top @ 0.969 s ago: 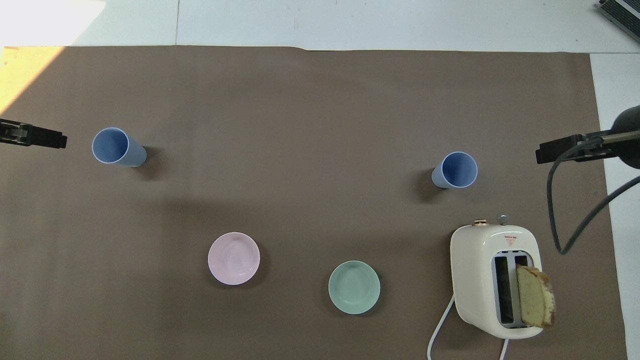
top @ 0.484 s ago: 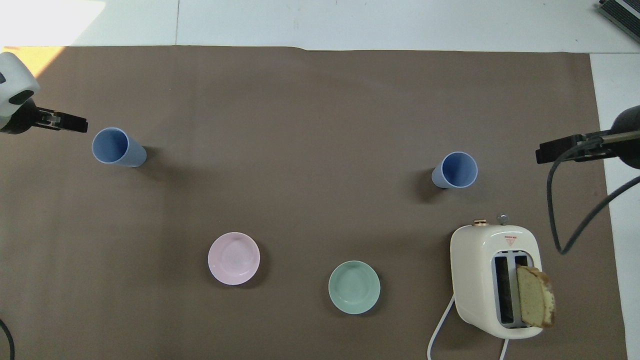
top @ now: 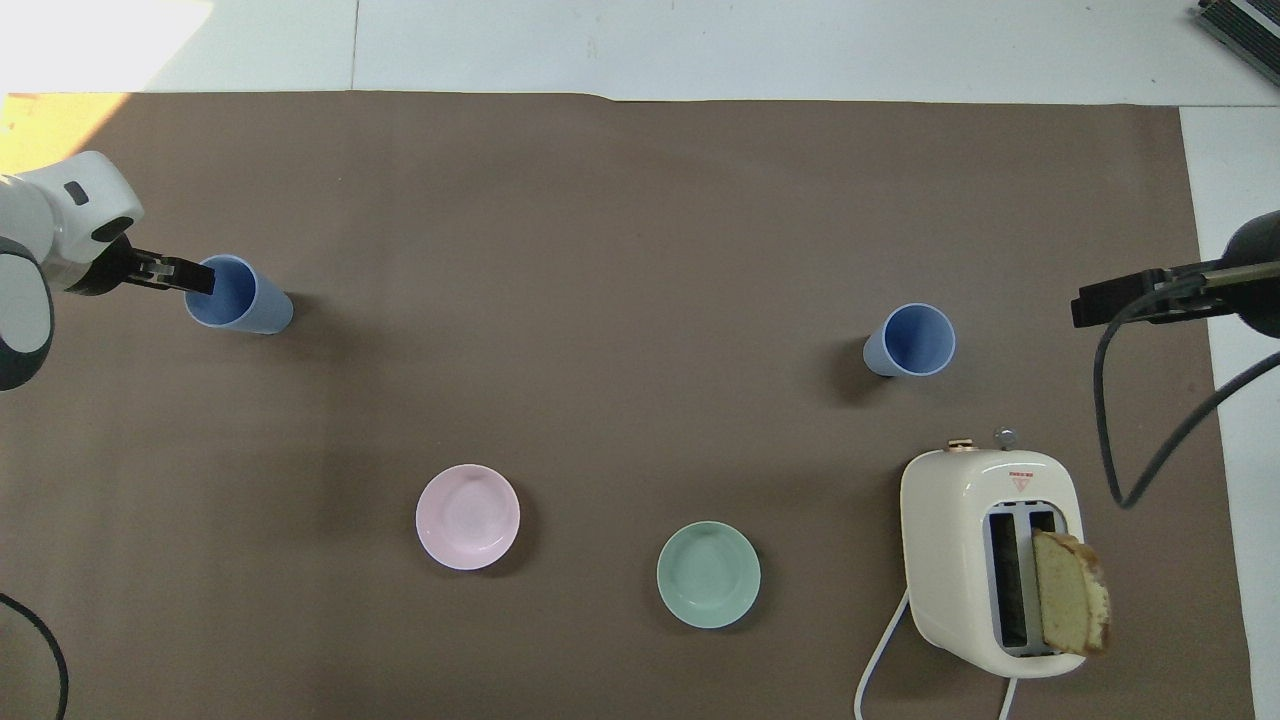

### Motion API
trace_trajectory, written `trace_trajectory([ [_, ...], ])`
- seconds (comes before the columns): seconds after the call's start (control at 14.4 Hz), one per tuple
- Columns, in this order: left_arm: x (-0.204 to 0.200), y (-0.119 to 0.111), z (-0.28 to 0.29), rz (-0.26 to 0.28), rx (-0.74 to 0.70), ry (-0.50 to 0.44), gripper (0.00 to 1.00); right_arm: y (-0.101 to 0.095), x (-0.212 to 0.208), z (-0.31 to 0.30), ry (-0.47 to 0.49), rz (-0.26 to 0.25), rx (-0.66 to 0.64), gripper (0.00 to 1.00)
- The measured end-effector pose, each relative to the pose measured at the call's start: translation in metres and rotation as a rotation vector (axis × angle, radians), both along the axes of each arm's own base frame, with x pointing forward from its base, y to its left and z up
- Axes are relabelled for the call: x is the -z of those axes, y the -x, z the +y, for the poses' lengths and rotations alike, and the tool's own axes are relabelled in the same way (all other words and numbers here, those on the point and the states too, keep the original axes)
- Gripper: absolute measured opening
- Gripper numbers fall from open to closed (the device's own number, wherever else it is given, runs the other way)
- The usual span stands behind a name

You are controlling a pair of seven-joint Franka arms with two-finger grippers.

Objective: Stack blue cups with both arms
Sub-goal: 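Reach the left gripper to the blue cup and grasp its rim, then carry the blue cup with the left gripper toward the table center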

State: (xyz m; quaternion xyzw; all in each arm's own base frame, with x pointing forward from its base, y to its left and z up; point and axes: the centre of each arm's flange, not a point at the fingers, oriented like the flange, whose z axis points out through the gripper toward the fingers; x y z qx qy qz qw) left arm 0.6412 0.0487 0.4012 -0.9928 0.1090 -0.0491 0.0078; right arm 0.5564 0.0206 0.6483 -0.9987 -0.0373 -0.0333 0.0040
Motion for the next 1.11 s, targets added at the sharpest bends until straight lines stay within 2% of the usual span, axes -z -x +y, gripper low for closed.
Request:
trace_trajectory([
  [0.21, 0.018, 0.003, -0.003, -0.032, -0.006, 0.013, 0.87, 0.000, 0.000, 0.000, 0.000, 0.000, 0.000, 1.00],
  [0.28, 0.024, 0.005, -0.004, -0.043, -0.010, 0.019, 0.78, 0.000, 0.000, 0.000, 0.000, 0.000, 0.000, 1.00],
  [0.35, 0.030, 0.007, -0.005, -0.049, -0.014, 0.022, 0.63, 0.000, 0.000, 0.000, 0.000, 0.000, 0.000, 1.00],
  [0.62, 0.031, 0.007, -0.006, -0.065, -0.025, 0.027, 0.13, 0.000, 0.000, 0.000, 0.000, 0.000, 0.000, 1.00],
  [0.69, 0.027, 0.006, -0.007, -0.072, -0.025, 0.029, 0.06, 0.000, 0.000, 0.000, 0.000, 0.000, 0.000, 1.00],
  [0.97, -0.002, 0.006, -0.022, -0.113, -0.002, 0.033, 0.06, 0.000, 0.000, 0.000, 0.000, 0.000, 0.000, 1.00],
  [1.11, -0.012, 0.008, -0.054, -0.110, 0.036, 0.041, 0.06, 0.000, 0.000, 0.000, 0.000, 0.000, 0.000, 1.00],
])
